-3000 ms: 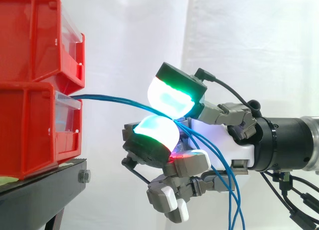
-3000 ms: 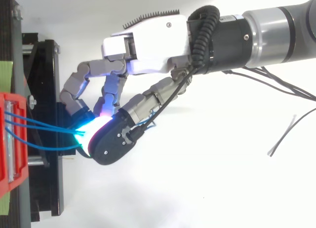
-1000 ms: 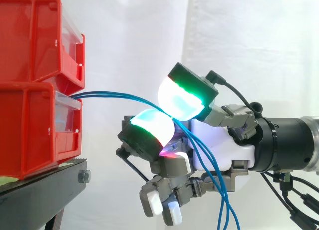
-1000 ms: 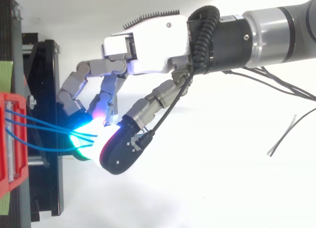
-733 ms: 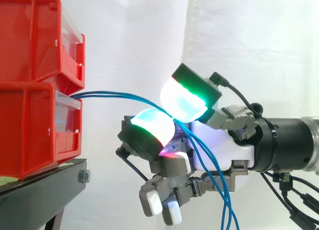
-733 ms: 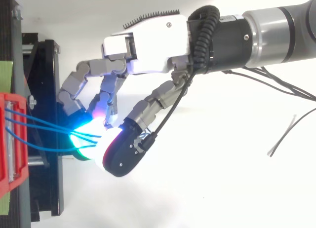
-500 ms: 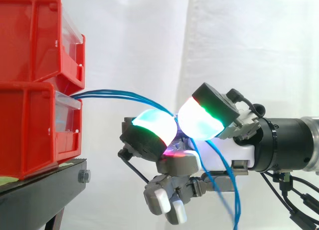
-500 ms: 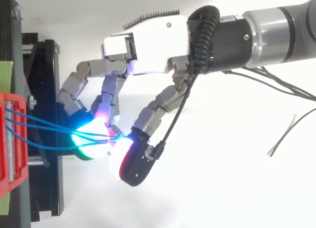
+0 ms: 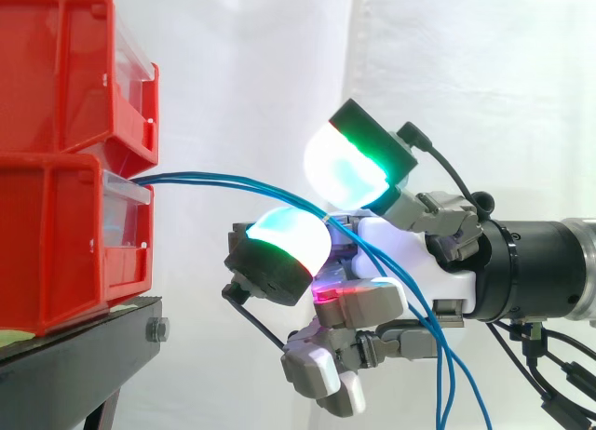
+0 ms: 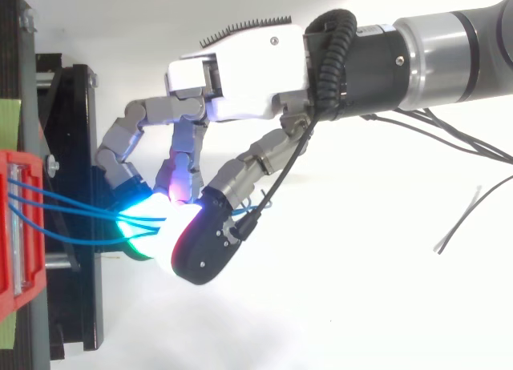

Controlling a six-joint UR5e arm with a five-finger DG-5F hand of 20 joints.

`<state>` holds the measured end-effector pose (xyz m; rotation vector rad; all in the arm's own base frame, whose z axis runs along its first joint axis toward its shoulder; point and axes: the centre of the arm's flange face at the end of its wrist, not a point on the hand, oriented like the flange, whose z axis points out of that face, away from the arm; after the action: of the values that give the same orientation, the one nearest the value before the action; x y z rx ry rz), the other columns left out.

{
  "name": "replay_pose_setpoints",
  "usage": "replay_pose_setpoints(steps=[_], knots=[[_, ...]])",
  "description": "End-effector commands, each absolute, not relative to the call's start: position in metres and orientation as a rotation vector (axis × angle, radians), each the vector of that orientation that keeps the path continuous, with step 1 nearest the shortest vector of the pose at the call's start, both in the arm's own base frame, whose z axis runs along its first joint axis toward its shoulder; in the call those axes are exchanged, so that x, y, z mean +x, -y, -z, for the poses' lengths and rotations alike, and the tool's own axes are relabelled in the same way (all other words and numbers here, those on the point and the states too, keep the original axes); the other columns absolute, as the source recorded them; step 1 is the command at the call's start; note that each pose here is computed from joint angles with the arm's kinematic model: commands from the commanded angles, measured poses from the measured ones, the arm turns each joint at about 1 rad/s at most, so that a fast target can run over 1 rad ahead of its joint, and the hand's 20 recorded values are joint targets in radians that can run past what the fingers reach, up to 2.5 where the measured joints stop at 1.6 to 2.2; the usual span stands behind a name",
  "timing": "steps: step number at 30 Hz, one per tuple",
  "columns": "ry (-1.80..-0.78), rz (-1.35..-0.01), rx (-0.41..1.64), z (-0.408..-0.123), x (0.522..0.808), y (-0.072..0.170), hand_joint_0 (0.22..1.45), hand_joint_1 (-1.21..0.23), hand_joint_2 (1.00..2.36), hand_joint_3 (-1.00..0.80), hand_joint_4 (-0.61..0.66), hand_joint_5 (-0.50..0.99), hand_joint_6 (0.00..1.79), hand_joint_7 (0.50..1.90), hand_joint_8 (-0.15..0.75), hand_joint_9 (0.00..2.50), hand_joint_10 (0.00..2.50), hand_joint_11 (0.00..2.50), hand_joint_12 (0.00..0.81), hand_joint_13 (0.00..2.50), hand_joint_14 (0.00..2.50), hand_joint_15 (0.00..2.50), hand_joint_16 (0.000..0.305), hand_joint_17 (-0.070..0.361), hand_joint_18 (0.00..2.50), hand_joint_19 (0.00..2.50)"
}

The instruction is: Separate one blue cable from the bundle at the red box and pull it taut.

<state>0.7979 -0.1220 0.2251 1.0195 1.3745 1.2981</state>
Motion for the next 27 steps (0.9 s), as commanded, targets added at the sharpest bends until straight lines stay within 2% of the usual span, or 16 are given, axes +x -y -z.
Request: replay_pose_setpoints(steps=[1, 4, 8, 16, 19, 23, 27], knots=[[-1.374, -1.298, 1.019, -0.225, 0.798, 0.122, 0.48, -0.58, 1.0, -0.5, 0.02, -0.1, 0.88, 1.17, 0.294, 1.36, 0.03, 1.14, 0.401, 1.01, 0.03, 0.79, 0.054, 0.122, 0.93, 0.88], [-1.375, -1.298, 1.017, -0.225, 0.7979, 0.1219, 0.53, -0.52, 1.0, -0.5, 0.01, -0.1, 0.88, 1.2, 0.281, 1.36, 0.03, 1.15, 0.383, 1.01, 0.03, 0.8, 0.05, 0.112, 0.91, 0.91], [-1.375, -1.298, 1.017, -0.225, 0.7979, 0.1219, 0.55, -0.56, 1.0, -0.5, 0.01, -0.11, 0.88, 1.23, 0.273, 1.36, 0.03, 1.17, 0.377, 1.0, 0.03, 0.82, 0.049, 0.11, 0.9, 0.93], [-1.374, -1.299, 1.016, -0.2252, 0.7981, 0.1219, 0.66, -0.82, 1.0, -0.5, -0.02, -0.12, 0.88, 1.24, 0.255, 1.32, 0.03, 1.21, 0.363, 0.99, 0.03, 0.83, 0.047, 0.105, 0.86, 0.93], [-1.374, -1.299, 1.016, -0.2258, 0.7983, 0.1219, 0.73, -0.92, 1.0, -0.5, -0.09, -0.12, 0.89, 1.3, 0.251, 1.28, 0.03, 1.21, 0.356, 0.98, 0.03, 0.84, 0.046, 0.103, 0.86, 0.9], [-1.376, -1.299, 1.016, -0.225, 0.7979, 0.1217, 0.77, -0.95, 1.0, -0.5, -0.16, -0.13, 0.91, 1.29, 0.236, 1.24, 0.03, 1.2, 0.349, 0.95, 0.03, 0.83, 0.046, 0.103, 0.84, 0.86], [-1.375, -1.299, 1.013, -0.2259, 0.7984, 0.1217, 0.72, -0.99, 1.0, -0.5, -0.11, -0.14, 0.93, 1.24, 0.22, 1.2, 0.03, 1.23, 0.349, 0.93, 0.03, 0.86, 0.046, 0.104, 0.82, 0.84]])
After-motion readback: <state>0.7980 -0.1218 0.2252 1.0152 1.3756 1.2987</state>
